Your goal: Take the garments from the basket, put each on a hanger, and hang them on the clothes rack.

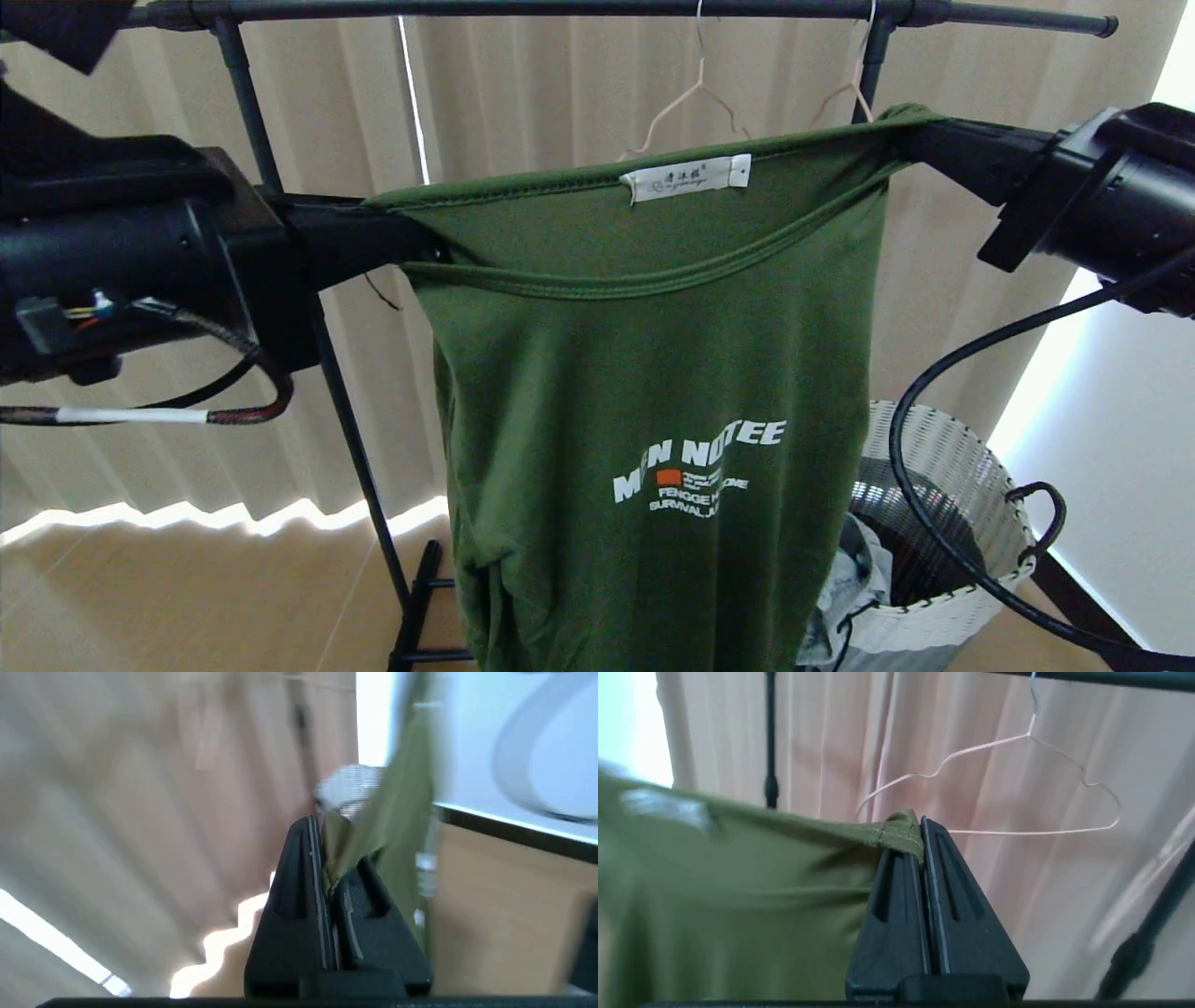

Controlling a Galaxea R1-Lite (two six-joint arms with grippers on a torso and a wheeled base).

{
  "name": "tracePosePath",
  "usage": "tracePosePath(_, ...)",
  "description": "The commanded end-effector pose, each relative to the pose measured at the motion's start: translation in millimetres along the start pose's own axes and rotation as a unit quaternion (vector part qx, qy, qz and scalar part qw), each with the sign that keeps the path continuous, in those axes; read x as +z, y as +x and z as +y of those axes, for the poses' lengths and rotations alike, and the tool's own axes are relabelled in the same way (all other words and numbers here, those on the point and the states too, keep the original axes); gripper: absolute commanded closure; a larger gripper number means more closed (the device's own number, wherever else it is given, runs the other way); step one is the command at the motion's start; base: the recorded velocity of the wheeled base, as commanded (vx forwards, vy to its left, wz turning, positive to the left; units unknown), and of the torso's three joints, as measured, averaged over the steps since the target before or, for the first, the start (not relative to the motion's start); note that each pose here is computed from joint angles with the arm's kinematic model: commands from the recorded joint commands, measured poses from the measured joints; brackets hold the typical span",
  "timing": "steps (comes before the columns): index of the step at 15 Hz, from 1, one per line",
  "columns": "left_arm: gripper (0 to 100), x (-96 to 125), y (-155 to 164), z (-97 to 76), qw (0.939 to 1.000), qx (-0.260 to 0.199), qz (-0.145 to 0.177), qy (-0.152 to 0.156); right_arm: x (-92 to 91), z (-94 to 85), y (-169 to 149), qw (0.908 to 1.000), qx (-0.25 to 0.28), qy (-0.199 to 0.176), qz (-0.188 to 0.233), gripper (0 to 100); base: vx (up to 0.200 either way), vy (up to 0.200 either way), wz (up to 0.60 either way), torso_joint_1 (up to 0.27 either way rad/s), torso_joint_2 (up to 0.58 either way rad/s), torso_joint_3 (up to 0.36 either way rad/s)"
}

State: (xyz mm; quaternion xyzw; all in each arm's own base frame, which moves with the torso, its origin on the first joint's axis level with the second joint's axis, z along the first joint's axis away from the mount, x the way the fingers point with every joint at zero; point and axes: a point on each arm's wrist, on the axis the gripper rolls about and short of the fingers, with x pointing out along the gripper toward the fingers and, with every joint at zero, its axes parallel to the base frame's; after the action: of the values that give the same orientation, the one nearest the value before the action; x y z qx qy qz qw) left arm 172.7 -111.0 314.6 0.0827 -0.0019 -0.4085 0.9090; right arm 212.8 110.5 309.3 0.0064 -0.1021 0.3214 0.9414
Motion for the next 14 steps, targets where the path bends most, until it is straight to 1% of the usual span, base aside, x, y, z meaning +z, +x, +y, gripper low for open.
tracePosePath(1, 100, 0.6, -17.7, -6.9, 0.9997, -0.019, -0.015, 0.005, -16.3, -3.2, 17.0, 0.9997, 0.000, 0.008, 0.022, 100, 0.000, 0.000, 0.00, 0.000, 0.00, 0.000)
tracePosePath(4, 100, 4.7, -27.5, -14.8, 0.9971, -0.067, -0.035, 0.010, -16.5, -4.2, 21.5, 0.9997, -0.001, 0.015, 0.021, 100, 0.000, 0.000, 0.00, 0.000, 0.00, 0.000)
tracePosePath(5, 100, 4.8, -28.8, -17.4, 0.9965, -0.074, -0.037, 0.010, -16.9, -4.1, 21.4, 0.9997, -0.001, 0.015, 0.021, 100, 0.000, 0.000, 0.00, 0.000, 0.00, 0.000)
tracePosePath(8, 100, 3.5, -28.8, -18.2, 0.9965, -0.075, -0.036, 0.009, -15.9, -4.0, 20.2, 0.9997, -0.002, 0.014, 0.020, 100, 0.000, 0.000, 0.00, 0.000, 0.00, 0.000)
tracePosePath(10, 100, 3.2, -27.3, -16.3, 0.9970, -0.069, -0.033, 0.007, -13.5, -3.7, 17.1, 0.9997, -0.010, 0.014, 0.018, 100, 0.000, 0.000, 0.00, 0.000, 0.00, 0.000)
tracePosePath(11, 100, 4.3, -26.6, -14.2, 0.9973, -0.064, -0.034, 0.007, -8.5, -3.4, 11.7, 0.9997, -0.017, 0.012, 0.013, 100, 0.000, 0.000, 0.00, 0.000, 0.00, 0.000)
tracePosePath(12, 100, 5.0, -25.7, -11.0, 0.9980, -0.053, -0.033, 0.008, -4.5, -4.6, 7.7, 0.9997, -0.021, 0.010, 0.010, 100, 0.000, 0.000, 0.00, 0.000, 0.00, 0.000)
tracePosePath(14, 100, 7.5, -17.4, -3.4, 0.9995, -0.015, -0.026, 0.006, 4.3, -5.3, -3.6, 0.9995, -0.027, 0.009, 0.012, 100, 0.000, 0.000, 0.00, 0.000, 0.00, 0.000)
